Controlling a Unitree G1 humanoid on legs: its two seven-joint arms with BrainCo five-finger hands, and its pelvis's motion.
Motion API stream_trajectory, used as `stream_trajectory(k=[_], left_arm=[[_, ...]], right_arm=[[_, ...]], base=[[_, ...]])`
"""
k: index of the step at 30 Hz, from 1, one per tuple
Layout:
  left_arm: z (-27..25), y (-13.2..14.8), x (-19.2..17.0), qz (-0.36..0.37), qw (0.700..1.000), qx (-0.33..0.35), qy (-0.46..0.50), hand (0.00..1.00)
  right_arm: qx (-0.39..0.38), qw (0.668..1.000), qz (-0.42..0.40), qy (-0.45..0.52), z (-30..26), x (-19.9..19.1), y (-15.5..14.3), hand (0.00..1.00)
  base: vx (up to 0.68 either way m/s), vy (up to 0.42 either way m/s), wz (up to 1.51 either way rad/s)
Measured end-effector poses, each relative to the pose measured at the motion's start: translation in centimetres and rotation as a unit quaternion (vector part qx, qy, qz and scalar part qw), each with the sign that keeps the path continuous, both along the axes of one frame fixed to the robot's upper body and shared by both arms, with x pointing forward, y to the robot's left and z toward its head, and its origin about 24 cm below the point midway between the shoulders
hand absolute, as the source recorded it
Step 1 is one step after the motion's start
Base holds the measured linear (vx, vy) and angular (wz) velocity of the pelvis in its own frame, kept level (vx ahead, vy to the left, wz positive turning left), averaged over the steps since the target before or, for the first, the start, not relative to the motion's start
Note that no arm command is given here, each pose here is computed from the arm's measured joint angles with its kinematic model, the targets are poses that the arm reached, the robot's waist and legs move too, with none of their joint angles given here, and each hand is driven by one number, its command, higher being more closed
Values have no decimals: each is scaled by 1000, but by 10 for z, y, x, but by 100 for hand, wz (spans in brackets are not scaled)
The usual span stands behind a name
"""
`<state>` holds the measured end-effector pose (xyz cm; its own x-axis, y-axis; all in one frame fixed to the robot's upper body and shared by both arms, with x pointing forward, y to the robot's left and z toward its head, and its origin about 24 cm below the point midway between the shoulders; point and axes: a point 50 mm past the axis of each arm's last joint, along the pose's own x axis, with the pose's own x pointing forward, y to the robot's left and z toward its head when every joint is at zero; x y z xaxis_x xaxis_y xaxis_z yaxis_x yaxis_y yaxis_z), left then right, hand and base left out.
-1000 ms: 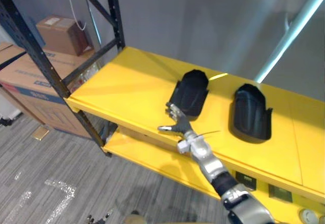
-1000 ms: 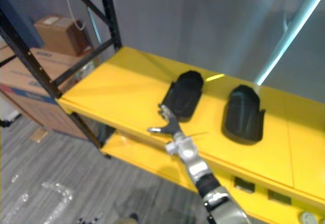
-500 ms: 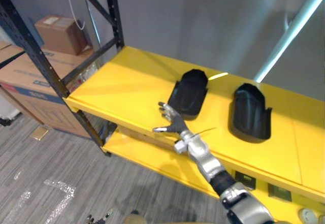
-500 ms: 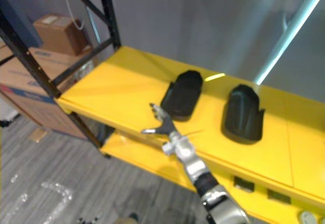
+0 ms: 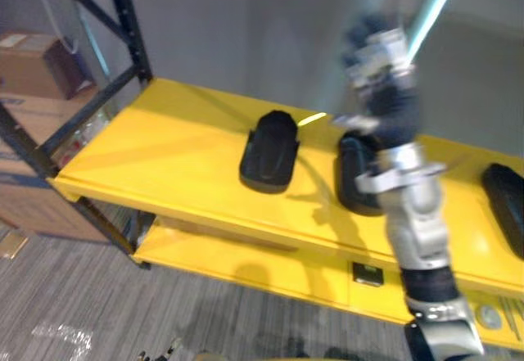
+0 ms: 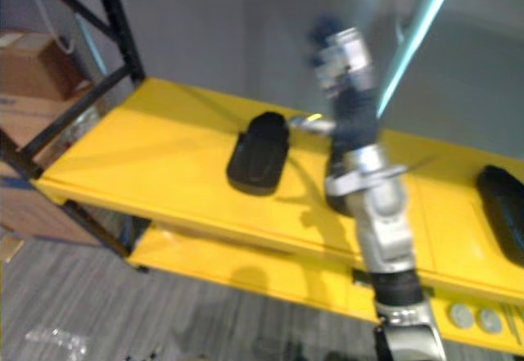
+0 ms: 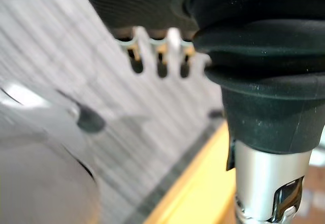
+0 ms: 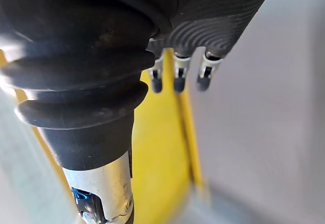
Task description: Walk over and take plastic housings, then place them on the shelf
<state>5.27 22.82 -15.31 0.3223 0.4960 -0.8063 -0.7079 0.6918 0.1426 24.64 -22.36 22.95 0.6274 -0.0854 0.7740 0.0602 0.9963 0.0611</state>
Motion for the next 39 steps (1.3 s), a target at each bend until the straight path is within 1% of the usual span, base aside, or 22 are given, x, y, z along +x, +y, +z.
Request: stream_trajectory(k=[2,3,4,6,7,8,10,12,13,14,15,17,18,21,25,30,31,34,37,38,39], left_arm=[[-1,0,0,-3,1000,0,4,0],[-1,-1,0,-12,1000,-1,7,0],[-2,-1,1,-22,1000,0,11,0],[-2,-2,1,-28,1000,0,14,0],[-2,-4,1,-35,999,-2,18,0],[-3,-6,2,-50,998,-5,23,0],[-4,-10,3,-69,997,-6,29,0],[-6,-16,3,-108,993,-7,41,0],[-6,-18,3,-123,991,-8,45,0],[-6,-22,7,-165,985,-5,48,0],[-6,-22,8,-181,982,0,49,0],[-6,-28,16,-238,970,6,51,0],[-6,-29,18,-252,966,4,52,0],[-6,-38,28,-326,944,4,57,0],[-6,-49,43,-370,927,-15,61,0],[-2,-55,61,-392,918,-24,49,0],[-2,-56,62,-404,913,-26,53,0],[-6,-55,50,-403,911,-36,76,0],[-6,-46,46,-365,927,-40,71,0],[-5,-44,45,-336,939,-42,54,0],[-4,-42,45,-328,943,-40,46,0]], right_arm=[[19,998,-59,26,-16,-11,-21,0],[34,991,-112,61,-34,-23,-40,0],[53,981,-160,91,-50,-34,-54,0],[74,964,-216,134,-74,-49,-68,0],[86,946,-257,175,-95,-61,-77,0],[98,928,-289,213,-115,-76,-81,0],[118,907,-312,257,-138,-94,-84,0],[154,877,-338,306,-168,-120,-78,0],[160,870,-342,317,-175,-125,-77,0],[172,857,-349,338,-189,-134,-72,0],[175,855,-347,344,-193,-135,-69,0],[181,853,-336,357,-203,-135,-59,0],[178,854,-334,358,-203,-134,-57,0],[166,865,-320,349,-201,-131,-50,0],[159,877,-290,348,-201,-122,-42,0],[144,902,-249,322,-190,-97,-32,0],[139,909,-237,314,-186,-89,-30,0],[126,920,-211,306,-182,-76,-23,0],[99,936,-157,301,-177,-58,-10,0],[75,944,-126,296,-173,-45,-4,0],[67,946,-118,295,-172,-39,-3,0]], base=[[29,24,-38],[41,31,-44],[37,29,-43],[22,25,-48],[12,20,-64],[1,11,-57],[2,2,-57],[-31,1,-65],[-59,7,-71],[-57,1,-61],[-108,-16,-74],[-107,-25,-68],[-75,-19,-57],[-36,-15,-45],[-16,-34,-32],[-28,-51,-7],[-26,-50,-10],[-10,-63,-30],[28,-61,-70],[34,81,-120],[-4,229,-152]])
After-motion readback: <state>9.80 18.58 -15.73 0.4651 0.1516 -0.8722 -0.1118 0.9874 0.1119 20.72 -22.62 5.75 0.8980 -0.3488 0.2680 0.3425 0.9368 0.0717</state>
